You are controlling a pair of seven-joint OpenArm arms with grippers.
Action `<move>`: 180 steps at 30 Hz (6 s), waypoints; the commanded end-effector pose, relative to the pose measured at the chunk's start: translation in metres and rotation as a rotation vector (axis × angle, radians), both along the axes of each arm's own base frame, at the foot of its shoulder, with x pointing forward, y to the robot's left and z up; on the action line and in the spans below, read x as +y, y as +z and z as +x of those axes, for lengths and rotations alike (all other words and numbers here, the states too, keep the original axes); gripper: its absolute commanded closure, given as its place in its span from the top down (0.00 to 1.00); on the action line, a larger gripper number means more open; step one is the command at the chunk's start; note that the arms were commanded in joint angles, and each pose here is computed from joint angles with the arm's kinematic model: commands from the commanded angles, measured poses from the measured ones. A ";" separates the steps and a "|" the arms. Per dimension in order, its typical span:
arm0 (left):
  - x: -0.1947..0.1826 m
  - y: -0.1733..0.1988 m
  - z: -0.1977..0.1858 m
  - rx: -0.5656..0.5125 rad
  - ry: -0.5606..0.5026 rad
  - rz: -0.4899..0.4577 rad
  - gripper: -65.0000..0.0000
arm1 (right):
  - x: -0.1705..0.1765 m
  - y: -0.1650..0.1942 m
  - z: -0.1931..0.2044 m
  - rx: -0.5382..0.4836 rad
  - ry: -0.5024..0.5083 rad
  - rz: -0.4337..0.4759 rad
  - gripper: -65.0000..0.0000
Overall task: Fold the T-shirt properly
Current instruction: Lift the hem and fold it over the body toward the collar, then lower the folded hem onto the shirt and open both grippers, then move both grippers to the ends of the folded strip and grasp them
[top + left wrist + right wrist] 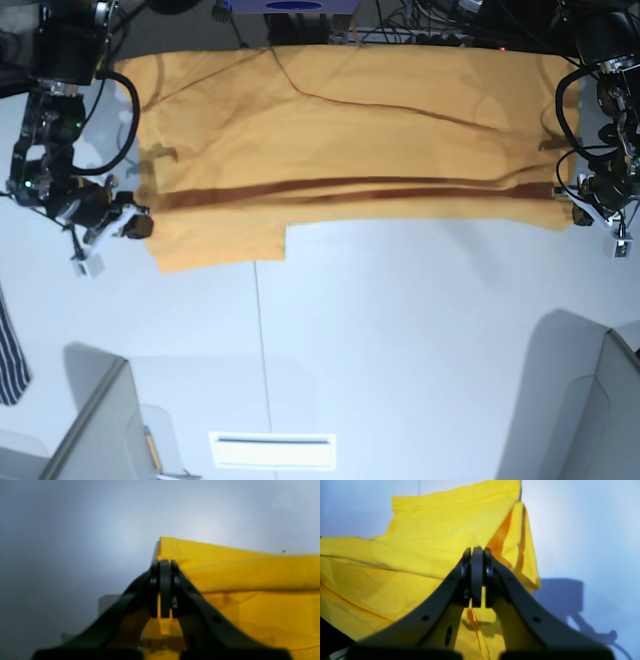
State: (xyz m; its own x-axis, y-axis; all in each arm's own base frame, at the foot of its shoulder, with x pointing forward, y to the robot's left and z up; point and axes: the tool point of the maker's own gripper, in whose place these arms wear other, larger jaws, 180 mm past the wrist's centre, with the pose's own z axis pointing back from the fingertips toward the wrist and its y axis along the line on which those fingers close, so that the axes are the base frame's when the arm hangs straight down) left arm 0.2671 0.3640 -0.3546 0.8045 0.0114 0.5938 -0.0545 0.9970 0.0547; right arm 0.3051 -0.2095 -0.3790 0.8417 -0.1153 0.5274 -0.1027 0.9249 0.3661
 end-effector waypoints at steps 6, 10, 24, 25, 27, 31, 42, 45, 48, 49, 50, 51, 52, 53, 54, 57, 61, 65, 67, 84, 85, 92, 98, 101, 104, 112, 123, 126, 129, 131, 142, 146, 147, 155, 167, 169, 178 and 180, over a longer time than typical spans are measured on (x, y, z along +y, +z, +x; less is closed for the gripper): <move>0.002 0.017 0.000 -0.033 -0.034 0.048 0.00 | -0.008 0.019 -0.008 -0.048 -0.023 -0.009 0.00; -0.005 0.016 -0.001 -0.038 -0.042 0.041 0.00 | -0.007 0.026 -0.017 -0.053 -0.018 -0.025 0.00; -0.007 0.041 -0.007 -0.096 -0.056 0.094 0.00 | -0.014 0.031 -0.052 -0.019 -0.024 -0.075 0.00; -0.005 0.045 -0.007 -0.111 -0.043 0.096 0.00 | -0.014 0.030 -0.055 -0.013 -0.022 -0.075 0.00; 0.000 0.051 -0.007 -0.126 -0.030 0.105 0.00 | -0.009 0.028 -0.055 -0.012 -0.028 -0.059 0.00; 0.000 0.051 -0.009 -0.127 -0.026 0.103 0.00 | -0.004 0.027 -0.055 -0.010 -0.024 -0.047 0.00; 0.004 0.082 -0.007 -0.201 -0.023 0.155 0.00 | 0.005 0.047 -0.041 -0.090 -0.020 -0.044 0.00; 0.005 0.093 0.005 -0.231 -0.020 0.159 0.00 | 0.005 0.058 -0.028 -0.130 -0.019 -0.043 0.00; 0.006 0.100 0.013 -0.204 -0.002 0.155 0.00 | 0.006 0.070 -0.015 -0.169 -0.020 -0.041 0.00; 0.006 0.103 0.015 -0.204 0.001 0.156 0.00 | 0.006 0.072 -0.012 -0.173 -0.019 -0.040 0.00; 0.006 0.106 0.016 -0.205 0.002 0.156 0.00 | 0.007 0.072 -0.011 -0.171 -0.016 -0.041 0.00; 0.006 0.108 0.018 -0.209 0.003 0.156 0.00 | 0.006 0.073 -0.012 -0.161 -0.014 -0.043 0.00; 0.006 0.109 0.019 -0.212 0.003 0.156 0.00 | 0.005 0.074 -0.011 -0.158 -0.013 -0.044 0.00; 0.006 0.108 0.019 -0.211 0.004 0.156 0.00 | 0.005 0.074 -0.010 -0.160 -0.013 -0.045 0.00; 0.005 0.108 0.019 -0.212 0.003 0.153 0.00 | 0.005 0.074 -0.010 -0.160 -0.014 -0.045 0.00; 0.008 0.111 0.019 -0.220 0.009 0.156 0.00 | 0.004 0.076 -0.009 -0.163 -0.014 -0.049 0.00; 0.006 0.117 0.026 -0.240 0.005 0.155 0.00 | 0.006 0.078 -0.007 -0.167 -0.008 -0.047 0.00; 0.003 0.125 0.027 -0.261 -0.002 0.163 0.00 | 0.007 0.076 -0.008 -0.164 -0.005 -0.046 0.00; 0.000 0.125 0.027 -0.260 -0.013 0.169 0.00 | 0.007 0.076 -0.008 -0.161 -0.004 -0.047 0.00; -0.003 0.069 -0.033 -0.042 -0.039 0.174 0.00 | 0.005 0.034 -0.059 -0.013 -0.006 -0.050 0.00; -0.003 0.069 -0.034 -0.041 -0.039 0.174 0.00 | 0.004 0.033 -0.062 -0.005 -0.007 -0.050 0.00; -0.003 0.065 -0.038 -0.024 -0.039 0.176 0.00 | 0.002 0.044 -0.074 -0.031 -0.042 -0.065 0.00; -0.005 0.059 -0.044 -0.001 -0.047 0.175 0.00 | -0.001 0.036 -0.084 0.015 -0.049 -0.063 0.00; -0.004 0.055 -0.050 0.017 -0.047 0.176 0.00 | -0.002 0.033 -0.089 0.031 -0.050 -0.067 0.00; -0.003 0.049 -0.059 0.047 -0.047 0.176 0.00 | -0.002 0.029 -0.095 0.050 -0.048 -0.070 0.00; -0.008 0.035 -0.076 0.098 -0.048 0.157 0.00 | -0.007 0.002 -0.110 0.145 -0.074 -0.032 0.00; -0.008 0.025 -0.092 0.153 -0.048 0.152 0.00 | -0.009 -0.017 -0.122 0.218 -0.098 0.003 0.00; -0.008 0.023 -0.097 0.165 -0.050 0.152 0.00 | -0.009 -0.021 -0.124 0.232 -0.102 0.010 0.00; -0.017 0.015 -0.098 0.189 -0.078 0.139 0.00 | -0.014 -0.021 -0.125 0.237 -0.101 -0.003 0.00; -0.025 0.009 -0.098 0.203 -0.103 0.130 0.00 | -0.014 -0.021 -0.126 0.243 -0.099 -0.004 0.00; -0.015 0.010 -0.101 0.228 -0.098 0.206 0.19 | -0.017 -0.023 -0.137 0.258 -0.107 -0.015 0.37; -0.013 0.014 -0.100 0.212 -0.089 0.207 0.53 | -0.016 -0.007 -0.131 0.199 -0.087 -0.051 0.37; -0.008 0.020 -0.098 0.194 -0.073 0.216 0.59 | -0.015 -0.001 -0.128 0.171 -0.083 -0.063 0.37; -0.002 0.054 -0.098 -0.002 0.043 0.037 0.42 | -0.010 0.025 -0.114 -0.003 -0.088 -0.095 0.34; -0.016 0.012 -0.105 0.062 0.133 0.049 0.00 | 0.031 -0.008 -0.114 0.076 0.010 0.001 0.00; -0.021 0.004 -0.102 0.068 0.124 0.078 0.00 | 0.032 -0.017 -0.111 0.088 -0.003 0.023 0.00; -0.031 -0.062 -0.105 0.188 0.083 0.146 0.00 | 0.010 -0.051 -0.106 0.167 -0.074 0.054 0.00; -0.030 -0.076 -0.104 0.212 0.106 0.112 0.00 | 0.001 -0.052 -0.099 0.158 -0.079 0.024 0.00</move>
State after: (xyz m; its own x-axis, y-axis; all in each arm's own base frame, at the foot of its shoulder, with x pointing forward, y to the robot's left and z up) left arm 0.1671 0.3320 -0.4295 0.8998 0.0470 0.4338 -0.1350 0.9754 0.1744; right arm 0.1995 -0.1975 -0.4368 0.9106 -0.2079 0.3571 0.0405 0.9050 0.4235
